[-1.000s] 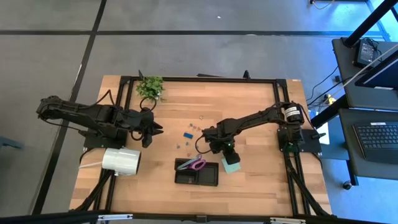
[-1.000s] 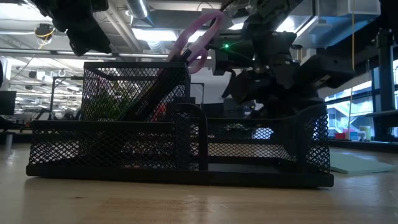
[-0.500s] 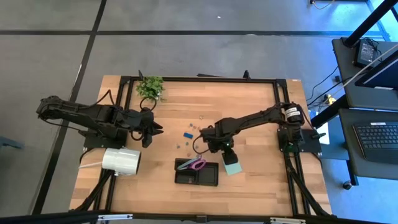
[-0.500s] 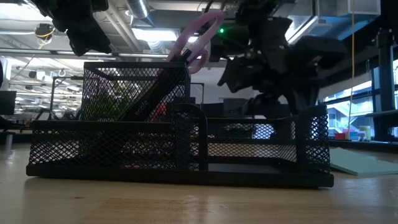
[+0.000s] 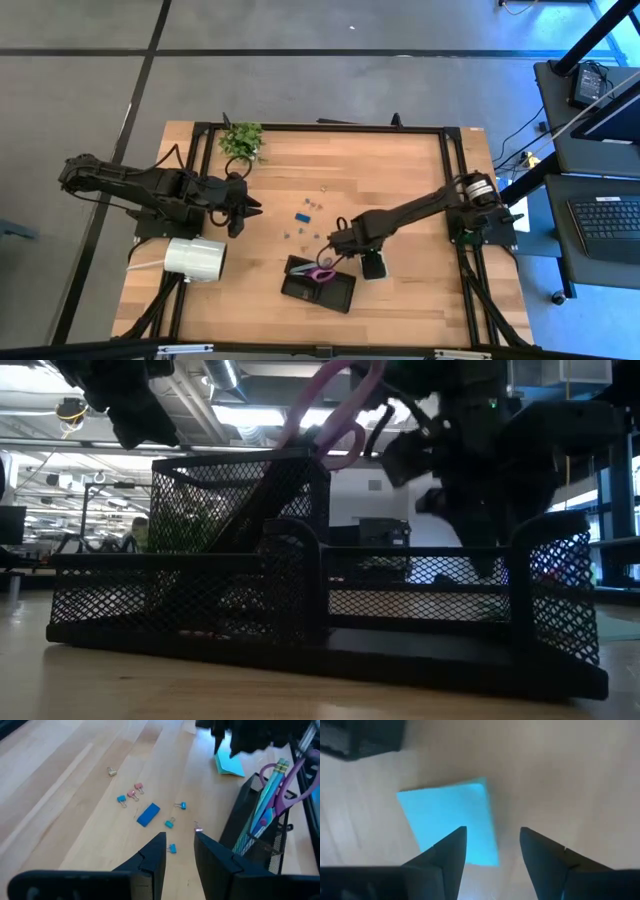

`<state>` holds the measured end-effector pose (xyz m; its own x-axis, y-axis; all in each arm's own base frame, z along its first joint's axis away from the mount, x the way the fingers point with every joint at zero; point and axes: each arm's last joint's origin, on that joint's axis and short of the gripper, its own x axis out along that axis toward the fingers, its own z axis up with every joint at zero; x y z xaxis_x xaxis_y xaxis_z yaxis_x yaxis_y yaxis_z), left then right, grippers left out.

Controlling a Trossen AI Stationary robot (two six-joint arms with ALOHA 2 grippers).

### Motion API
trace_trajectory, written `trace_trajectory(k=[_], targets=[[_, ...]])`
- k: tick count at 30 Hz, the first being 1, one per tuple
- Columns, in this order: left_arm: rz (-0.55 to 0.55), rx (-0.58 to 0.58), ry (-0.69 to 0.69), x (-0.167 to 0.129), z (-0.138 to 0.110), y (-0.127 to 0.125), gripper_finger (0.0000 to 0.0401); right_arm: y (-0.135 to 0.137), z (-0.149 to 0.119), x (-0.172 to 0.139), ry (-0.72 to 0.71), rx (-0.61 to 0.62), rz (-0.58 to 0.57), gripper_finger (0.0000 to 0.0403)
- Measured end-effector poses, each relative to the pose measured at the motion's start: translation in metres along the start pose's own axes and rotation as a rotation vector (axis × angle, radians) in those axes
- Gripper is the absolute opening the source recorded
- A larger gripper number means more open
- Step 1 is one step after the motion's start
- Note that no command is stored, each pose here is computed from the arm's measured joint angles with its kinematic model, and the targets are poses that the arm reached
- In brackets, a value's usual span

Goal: Pick and place office supplies into organizer
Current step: Put the light blue sticky note into the desk organizer

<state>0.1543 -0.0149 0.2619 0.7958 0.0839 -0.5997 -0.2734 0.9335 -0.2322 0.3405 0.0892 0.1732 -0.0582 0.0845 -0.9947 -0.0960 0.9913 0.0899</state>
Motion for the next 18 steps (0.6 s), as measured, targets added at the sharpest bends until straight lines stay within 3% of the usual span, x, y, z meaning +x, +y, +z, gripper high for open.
trace_trajectory(k=[7, 12, 18], targets=[[0.000, 0.039, 0.000, 0.000, 0.000, 0.000, 0.0095, 0.003, -0.011, -0.032, -0.098, 0.173, -0.002, 0.0188], [-0.003, 0.031, -0.006, 0.000, 0.001, 0.000, 0.0095, 0.012, -0.019, -0.039, -0.110, 0.354, 0.023, 0.0188], [-0.072, 0.078, -0.169, -0.001, 0.017, -0.006, 0.0095, 0.029, -0.040, -0.033, -0.135, 0.513, 0.049, 0.0188]])
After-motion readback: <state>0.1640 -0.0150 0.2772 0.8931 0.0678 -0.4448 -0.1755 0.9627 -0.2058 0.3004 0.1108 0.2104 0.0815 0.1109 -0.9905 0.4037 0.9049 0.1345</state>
